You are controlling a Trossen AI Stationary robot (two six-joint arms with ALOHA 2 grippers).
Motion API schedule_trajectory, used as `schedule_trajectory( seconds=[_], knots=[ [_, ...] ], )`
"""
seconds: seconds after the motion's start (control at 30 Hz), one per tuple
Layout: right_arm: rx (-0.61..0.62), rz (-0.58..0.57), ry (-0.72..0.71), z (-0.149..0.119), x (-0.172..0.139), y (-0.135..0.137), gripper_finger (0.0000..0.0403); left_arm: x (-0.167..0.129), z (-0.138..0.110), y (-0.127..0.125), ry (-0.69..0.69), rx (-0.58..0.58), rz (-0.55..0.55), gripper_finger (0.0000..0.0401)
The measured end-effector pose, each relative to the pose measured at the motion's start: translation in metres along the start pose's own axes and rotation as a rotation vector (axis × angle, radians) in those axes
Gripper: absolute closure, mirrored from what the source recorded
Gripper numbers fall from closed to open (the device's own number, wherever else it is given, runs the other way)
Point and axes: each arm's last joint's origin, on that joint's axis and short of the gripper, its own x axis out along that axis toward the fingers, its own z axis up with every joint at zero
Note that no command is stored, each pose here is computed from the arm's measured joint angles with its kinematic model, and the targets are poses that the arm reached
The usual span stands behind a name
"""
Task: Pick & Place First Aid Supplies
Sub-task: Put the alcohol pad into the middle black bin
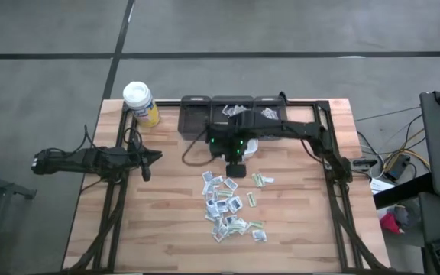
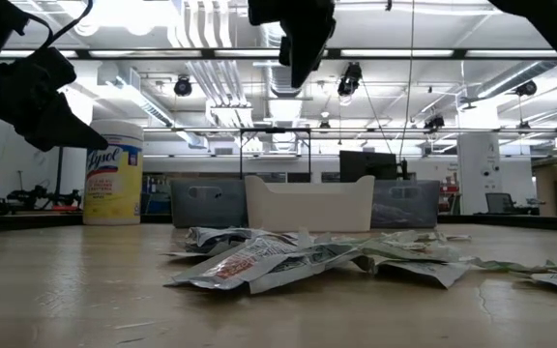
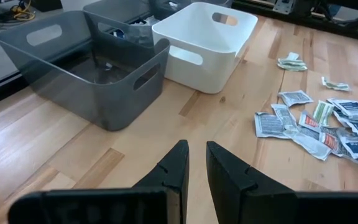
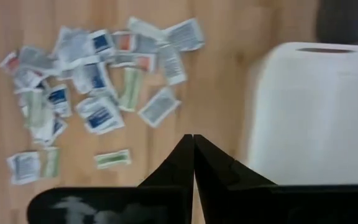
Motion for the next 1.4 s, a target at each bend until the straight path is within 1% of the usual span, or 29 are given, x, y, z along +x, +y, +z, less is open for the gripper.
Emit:
schedule_trajectory(
  seconds=[0.13,0.4,0.5,0.57,0.67,0.8,1.03,1.2,1.4],
  knots=[
    [-0.015,0.104,0.047,-0.002,0.015,0.027,0.0394,0.000,0.000,0.000,-0.001,0.000,0.000,0.0348],
    [-0.055,0.131,0.149,-0.012,0.067,0.076,0.0394,0.000,0.000,0.000,-0.003,-0.001,-0.001,0.0348],
    [-0.067,0.170,0.168,-0.017,0.086,0.092,0.0394,0.000,0.001,-0.001,-0.015,-0.008,-0.005,0.0348],
    [-0.055,0.195,0.163,-0.020,0.097,0.099,0.0394,0.000,0.002,-0.001,-0.020,-0.010,-0.006,0.0348],
    [-0.013,0.229,0.133,-0.022,0.108,0.104,0.0394,0.000,0.002,-0.001,-0.023,-0.012,-0.008,0.0348],
    [0.052,0.241,0.085,-0.028,0.109,0.103,0.0394,0.000,0.003,-0.001,-0.025,-0.013,-0.008,0.0348],
    [0.138,0.245,0.099,-0.042,0.110,0.101,0.0394,0.000,0.003,-0.001,-0.026,-0.015,-0.008,0.0348],
    [0.147,0.278,0.115,-0.045,0.115,0.101,0.0394,0.000,0.003,-0.001,-0.030,-0.017,-0.009,0.0348],
    [0.150,0.280,0.112,-0.045,0.116,0.098,0.0394,0.000,0.003,-0.001,-0.033,-0.019,-0.010,0.0348]
  ],
)
